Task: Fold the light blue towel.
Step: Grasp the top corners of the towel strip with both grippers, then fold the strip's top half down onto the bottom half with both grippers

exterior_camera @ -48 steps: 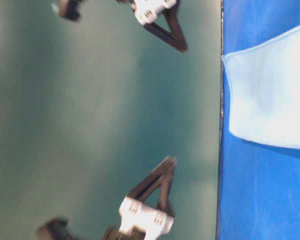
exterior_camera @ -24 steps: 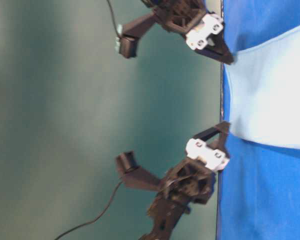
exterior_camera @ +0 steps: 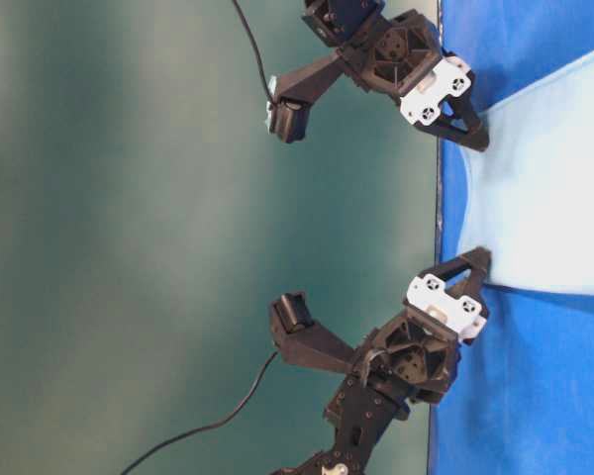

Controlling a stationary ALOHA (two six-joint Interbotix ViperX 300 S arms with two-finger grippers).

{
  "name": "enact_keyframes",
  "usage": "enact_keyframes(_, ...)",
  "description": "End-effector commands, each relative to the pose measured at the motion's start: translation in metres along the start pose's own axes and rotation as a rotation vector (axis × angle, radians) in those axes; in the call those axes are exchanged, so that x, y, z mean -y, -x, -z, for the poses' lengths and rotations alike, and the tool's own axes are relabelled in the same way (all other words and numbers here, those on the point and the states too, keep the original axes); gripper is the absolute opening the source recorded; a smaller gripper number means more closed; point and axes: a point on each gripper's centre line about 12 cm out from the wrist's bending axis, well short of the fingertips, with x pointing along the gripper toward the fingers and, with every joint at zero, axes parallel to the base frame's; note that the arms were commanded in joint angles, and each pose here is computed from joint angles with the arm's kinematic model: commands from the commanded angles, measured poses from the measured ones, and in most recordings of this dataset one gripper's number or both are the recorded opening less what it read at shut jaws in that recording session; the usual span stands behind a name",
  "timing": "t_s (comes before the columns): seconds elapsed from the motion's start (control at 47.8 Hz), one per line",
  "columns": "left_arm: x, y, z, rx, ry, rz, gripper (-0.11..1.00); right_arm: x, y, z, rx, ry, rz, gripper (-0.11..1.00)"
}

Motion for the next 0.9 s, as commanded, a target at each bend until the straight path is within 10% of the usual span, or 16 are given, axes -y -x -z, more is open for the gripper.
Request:
enact_keyframes(0.0, 0.0, 0.002, -0.006, 0.021, -0.004, 0.001, 0.54, -0.002, 0.004, -0.005, 0.017, 0.004, -0.003, 0.45)
enact_keyframes(0.167, 0.003, 0.0, -0.005, 0.02, -0.048, 0.006, 0.23, -0.003, 0.006, -0.001, 0.009, 0.0, -0.004, 0.03)
enact_keyframes(0.335, 0.007, 0.0, -0.01, 0.034, -0.103, 0.013, 0.03, -0.003, 0.007, -0.001, 0.011, -0.027, -0.001, 0.03)
enact_keyframes(0.879, 0.009, 0.036, -0.063, 0.157, -0.205, 0.006, 0.03, 0.003, 0.055, -0.041, 0.069, -0.016, 0.061, 0.03)
